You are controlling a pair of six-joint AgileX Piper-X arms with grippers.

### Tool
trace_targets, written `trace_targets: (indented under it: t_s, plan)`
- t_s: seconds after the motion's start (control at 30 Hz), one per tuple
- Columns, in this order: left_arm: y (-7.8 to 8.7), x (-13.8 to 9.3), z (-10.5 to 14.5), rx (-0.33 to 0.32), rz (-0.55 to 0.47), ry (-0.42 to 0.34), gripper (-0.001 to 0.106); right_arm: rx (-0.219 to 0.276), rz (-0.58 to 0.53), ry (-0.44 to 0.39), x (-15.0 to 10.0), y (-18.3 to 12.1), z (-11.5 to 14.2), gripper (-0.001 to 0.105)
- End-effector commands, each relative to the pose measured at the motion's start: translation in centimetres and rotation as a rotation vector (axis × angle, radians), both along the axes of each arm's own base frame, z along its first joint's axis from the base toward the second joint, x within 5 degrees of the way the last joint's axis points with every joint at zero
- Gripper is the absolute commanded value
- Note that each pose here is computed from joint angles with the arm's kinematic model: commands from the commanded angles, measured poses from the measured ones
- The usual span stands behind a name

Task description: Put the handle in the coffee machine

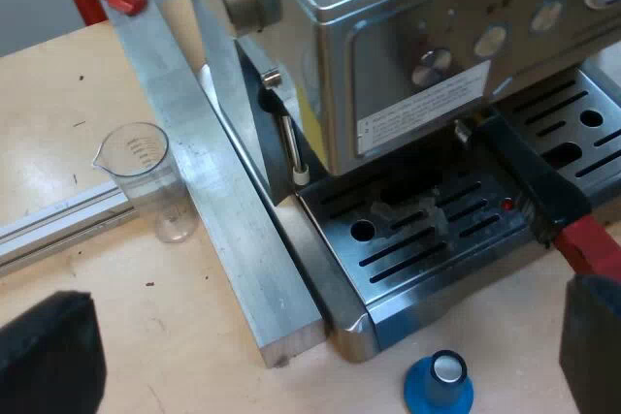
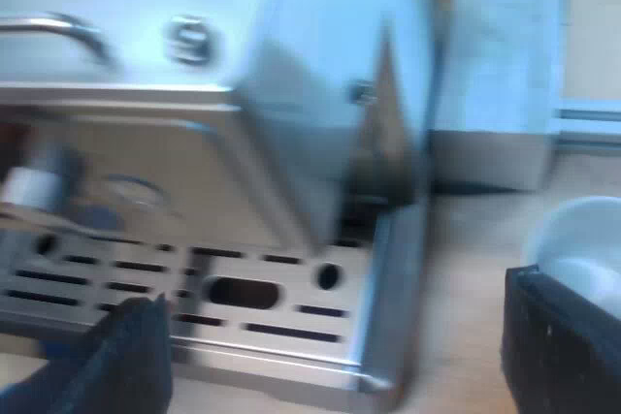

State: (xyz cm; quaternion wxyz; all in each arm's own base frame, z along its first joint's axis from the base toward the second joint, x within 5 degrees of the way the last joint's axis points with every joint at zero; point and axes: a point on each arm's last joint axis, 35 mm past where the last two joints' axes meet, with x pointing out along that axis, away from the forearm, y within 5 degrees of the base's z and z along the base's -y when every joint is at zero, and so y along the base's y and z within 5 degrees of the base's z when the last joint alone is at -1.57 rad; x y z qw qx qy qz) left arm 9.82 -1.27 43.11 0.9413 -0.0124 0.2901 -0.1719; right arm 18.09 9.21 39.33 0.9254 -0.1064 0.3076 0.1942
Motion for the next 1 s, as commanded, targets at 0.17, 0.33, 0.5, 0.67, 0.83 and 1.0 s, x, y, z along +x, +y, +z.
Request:
trace_targets:
  t_s: [0.17,0.33,0.5,0.67,0.83,1.0]
  plan:
    - [0.1,-0.1,0.3,-0.013,0.018,-0.011,0.097,-0.081,-0.067,-0.011,-0.7,-3.3,0.7,0.071]
    - [0.1,-0.1,0.4,-0.015,0.019,-0.023,0.097,-0.103,-0.18,-0.043,-1.1,-6.1,1.3,0.071]
    - [0.1,-0.1,0.4,-0.035,0.013,-0.021,0.097,-0.1,-0.201,-0.085,-2.5,-7.9,2.1,0.071]
    - [0.1,-1.2,0.7,-0.04,0.008,-0.053,0.097,-0.122,-0.187,-0.178,-5.1,-8.3,3.3,0.071]
    - [0.1,-3.6,1.3,-0.04,0.006,-0.13,0.097,-0.108,-0.194,-0.268,-7.9,-8.5,4.4,0.071]
    - [0.1,-5.9,1.4,-0.04,0.005,-0.196,0.097,-0.093,-0.2,-0.358,-11.1,-8.7,5.1,0.071]
